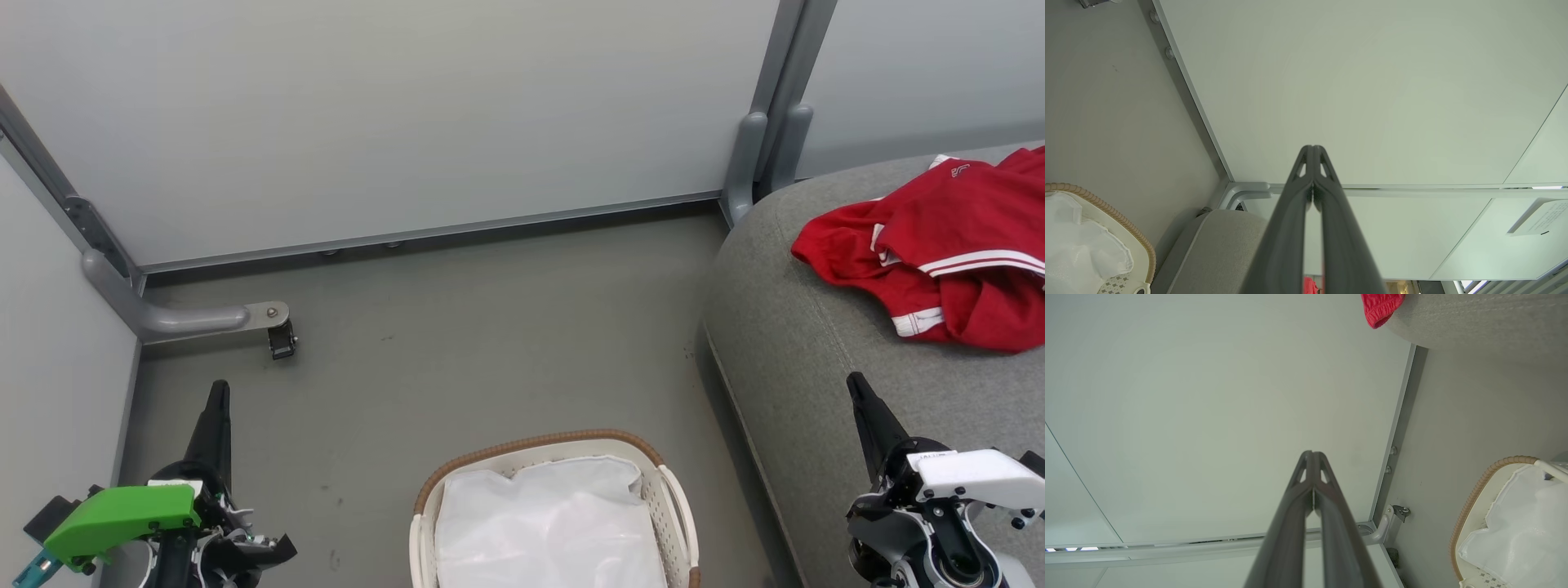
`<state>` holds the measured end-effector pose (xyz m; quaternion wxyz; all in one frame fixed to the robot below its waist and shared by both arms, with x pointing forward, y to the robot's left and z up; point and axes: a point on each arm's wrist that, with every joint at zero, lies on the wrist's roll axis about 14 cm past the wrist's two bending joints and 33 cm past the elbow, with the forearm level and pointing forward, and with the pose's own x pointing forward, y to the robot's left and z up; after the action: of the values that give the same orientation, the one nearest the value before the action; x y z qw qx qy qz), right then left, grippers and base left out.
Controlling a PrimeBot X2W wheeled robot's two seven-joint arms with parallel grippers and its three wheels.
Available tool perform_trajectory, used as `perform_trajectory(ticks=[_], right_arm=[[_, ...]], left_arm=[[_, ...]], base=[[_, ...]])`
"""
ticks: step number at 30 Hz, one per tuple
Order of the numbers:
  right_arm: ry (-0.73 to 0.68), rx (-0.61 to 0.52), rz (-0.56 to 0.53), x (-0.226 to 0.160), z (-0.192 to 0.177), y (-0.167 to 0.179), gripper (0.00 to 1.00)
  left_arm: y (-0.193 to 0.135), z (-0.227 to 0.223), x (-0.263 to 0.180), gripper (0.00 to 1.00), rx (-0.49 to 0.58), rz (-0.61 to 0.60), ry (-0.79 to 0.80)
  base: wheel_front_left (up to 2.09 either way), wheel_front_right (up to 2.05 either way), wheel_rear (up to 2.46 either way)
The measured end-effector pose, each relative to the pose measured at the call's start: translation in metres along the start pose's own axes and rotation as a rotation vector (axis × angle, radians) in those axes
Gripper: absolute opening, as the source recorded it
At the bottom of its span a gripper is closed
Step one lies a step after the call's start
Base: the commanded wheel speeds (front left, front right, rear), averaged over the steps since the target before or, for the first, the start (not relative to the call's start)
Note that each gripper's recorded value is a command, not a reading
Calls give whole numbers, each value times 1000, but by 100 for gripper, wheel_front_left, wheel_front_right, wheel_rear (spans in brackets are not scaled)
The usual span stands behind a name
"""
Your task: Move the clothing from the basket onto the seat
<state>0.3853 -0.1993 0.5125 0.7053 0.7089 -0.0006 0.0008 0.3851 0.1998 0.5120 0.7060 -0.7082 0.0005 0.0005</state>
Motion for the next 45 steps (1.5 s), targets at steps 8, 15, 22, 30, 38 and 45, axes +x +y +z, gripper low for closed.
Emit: perform_trajectory(ticks=[8,15,22,30,38,45], right_arm=[[0,0,0,0,0,0,0],[0,0,0,0,0,0,0],[0,0,0,0,0,0,0],[0,0,0,0,0,0,0],[0,0,0,0,0,0,0],[0,0,0,0,0,0,0]], left_arm=[[0,0,0,0,0,0,0],[0,0,0,0,0,0,0],[0,0,0,0,0,0,0],[0,0,0,0,0,0,0],[0,0,0,0,0,0,0],[0,0,0,0,0,0,0]], base=[[0,0,0],[0,0,0],[0,0,0],[0,0,0],[0,0,0],[0,0,0]])
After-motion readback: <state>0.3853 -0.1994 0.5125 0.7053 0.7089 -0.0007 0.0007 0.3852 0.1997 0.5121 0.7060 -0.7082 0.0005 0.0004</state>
